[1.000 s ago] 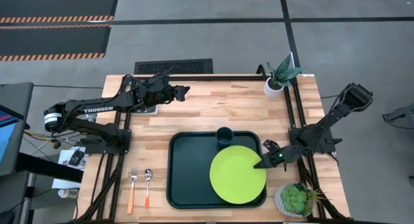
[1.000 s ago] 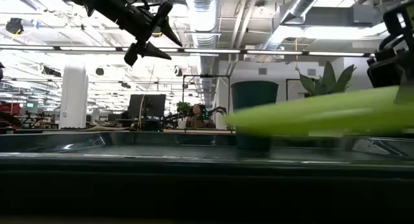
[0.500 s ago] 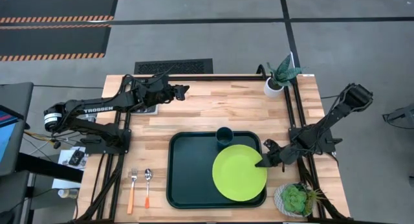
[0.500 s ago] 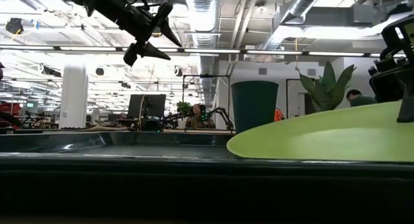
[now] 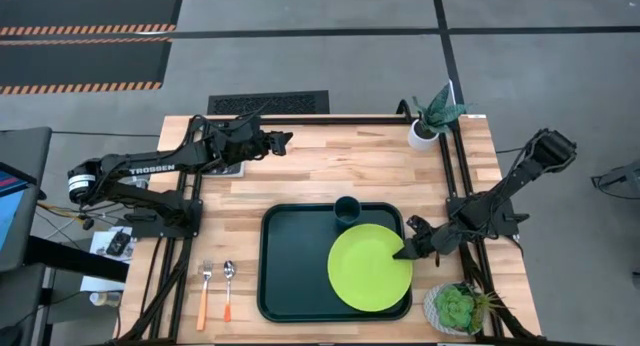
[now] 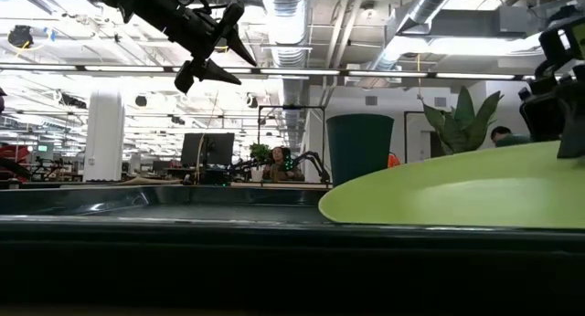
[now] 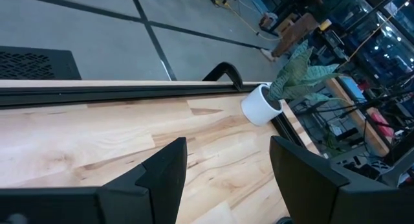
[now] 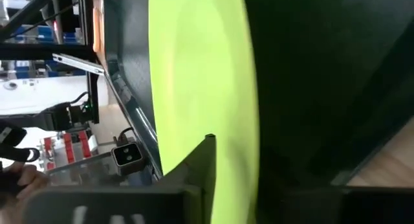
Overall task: Pick and place plate/cup/fork/spoon on tray
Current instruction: Put the green plate on the black tray
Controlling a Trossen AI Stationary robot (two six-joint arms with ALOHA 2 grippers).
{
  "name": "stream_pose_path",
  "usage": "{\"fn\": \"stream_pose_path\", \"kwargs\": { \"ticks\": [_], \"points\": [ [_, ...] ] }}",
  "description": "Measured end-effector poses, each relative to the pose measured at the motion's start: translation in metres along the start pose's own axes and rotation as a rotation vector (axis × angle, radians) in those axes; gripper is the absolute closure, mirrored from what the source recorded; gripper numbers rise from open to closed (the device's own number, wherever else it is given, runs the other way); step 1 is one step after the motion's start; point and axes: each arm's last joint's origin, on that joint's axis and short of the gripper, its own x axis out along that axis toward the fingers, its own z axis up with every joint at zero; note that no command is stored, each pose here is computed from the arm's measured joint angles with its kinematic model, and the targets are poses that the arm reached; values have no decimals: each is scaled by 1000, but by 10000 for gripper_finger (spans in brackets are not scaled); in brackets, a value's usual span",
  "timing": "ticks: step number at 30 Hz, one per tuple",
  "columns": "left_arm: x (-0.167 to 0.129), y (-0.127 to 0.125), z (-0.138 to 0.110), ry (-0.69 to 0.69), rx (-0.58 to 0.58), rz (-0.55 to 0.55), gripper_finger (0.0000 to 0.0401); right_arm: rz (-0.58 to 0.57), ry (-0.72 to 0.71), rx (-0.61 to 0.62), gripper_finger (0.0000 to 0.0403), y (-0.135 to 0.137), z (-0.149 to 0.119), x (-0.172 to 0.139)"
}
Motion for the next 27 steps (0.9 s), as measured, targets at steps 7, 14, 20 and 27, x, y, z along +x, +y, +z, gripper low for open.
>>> {"fn": "stream_pose_path", "kwargs": {
  "ticks": [7,14,20,27],
  "points": [
    [0,0,0,0,1,0,194,-90,-11,2,217,0,0,0],
    [0,0,0,0,1,0,194,-101,35,33,180,-1,-1,0],
    [0,0,0,0,1,0,194,-96,89,51,177,1,-3,-1],
    [0,0,0,1,2,0,194,-115,113,91,177,-1,-4,-1]
  ]
}}
